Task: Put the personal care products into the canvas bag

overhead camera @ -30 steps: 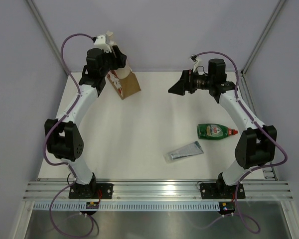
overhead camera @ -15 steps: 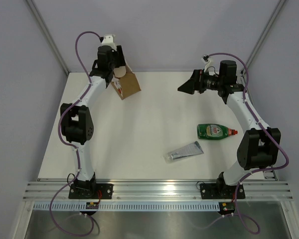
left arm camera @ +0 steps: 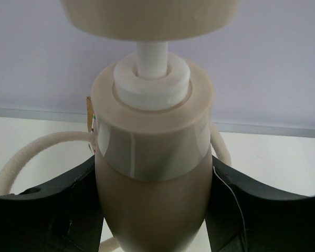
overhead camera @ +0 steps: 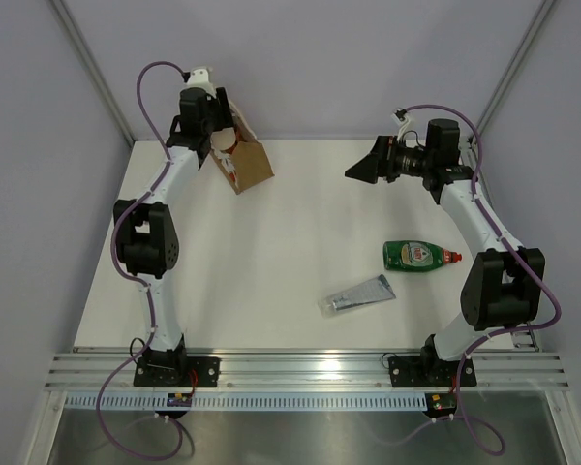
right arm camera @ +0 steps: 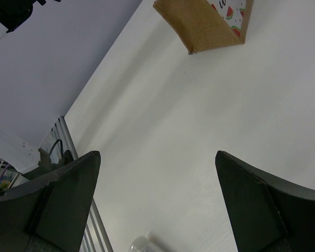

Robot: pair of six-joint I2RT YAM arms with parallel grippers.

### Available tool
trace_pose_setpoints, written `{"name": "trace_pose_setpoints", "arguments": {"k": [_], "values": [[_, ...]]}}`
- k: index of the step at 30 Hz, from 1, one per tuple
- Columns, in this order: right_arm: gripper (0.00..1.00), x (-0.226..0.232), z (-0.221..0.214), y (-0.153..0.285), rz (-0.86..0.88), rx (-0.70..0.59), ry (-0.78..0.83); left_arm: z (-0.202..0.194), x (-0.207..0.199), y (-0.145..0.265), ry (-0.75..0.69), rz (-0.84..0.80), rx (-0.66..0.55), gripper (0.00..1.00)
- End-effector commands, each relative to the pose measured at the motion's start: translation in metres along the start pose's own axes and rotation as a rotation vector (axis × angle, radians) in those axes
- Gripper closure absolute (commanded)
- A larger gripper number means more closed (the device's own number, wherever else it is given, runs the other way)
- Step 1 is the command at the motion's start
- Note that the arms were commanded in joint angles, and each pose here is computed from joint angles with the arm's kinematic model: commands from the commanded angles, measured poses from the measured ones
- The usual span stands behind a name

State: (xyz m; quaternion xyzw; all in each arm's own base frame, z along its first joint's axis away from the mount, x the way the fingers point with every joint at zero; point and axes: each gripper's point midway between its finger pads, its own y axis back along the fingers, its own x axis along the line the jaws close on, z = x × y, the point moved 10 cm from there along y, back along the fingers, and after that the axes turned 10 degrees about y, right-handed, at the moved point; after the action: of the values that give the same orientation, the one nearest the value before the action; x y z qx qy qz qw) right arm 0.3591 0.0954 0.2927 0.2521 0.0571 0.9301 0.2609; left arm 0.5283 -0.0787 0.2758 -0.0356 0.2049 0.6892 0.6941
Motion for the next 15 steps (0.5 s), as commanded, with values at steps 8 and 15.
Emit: {"name": "trace_pose_setpoints", "arguments": {"k": [8,15], "values": [[0.0,0.009,0.003,0.005,0.034,-0.03,0.023,0.08,-0.024,-0.018,0.083,-0.138,-0.285,1.0],[0.0,0.008,0.005,0.005,0.031,-0.039,0.02,0.051,-0.02,-0.021,0.131,-0.166,-0.206,1.0]]}}
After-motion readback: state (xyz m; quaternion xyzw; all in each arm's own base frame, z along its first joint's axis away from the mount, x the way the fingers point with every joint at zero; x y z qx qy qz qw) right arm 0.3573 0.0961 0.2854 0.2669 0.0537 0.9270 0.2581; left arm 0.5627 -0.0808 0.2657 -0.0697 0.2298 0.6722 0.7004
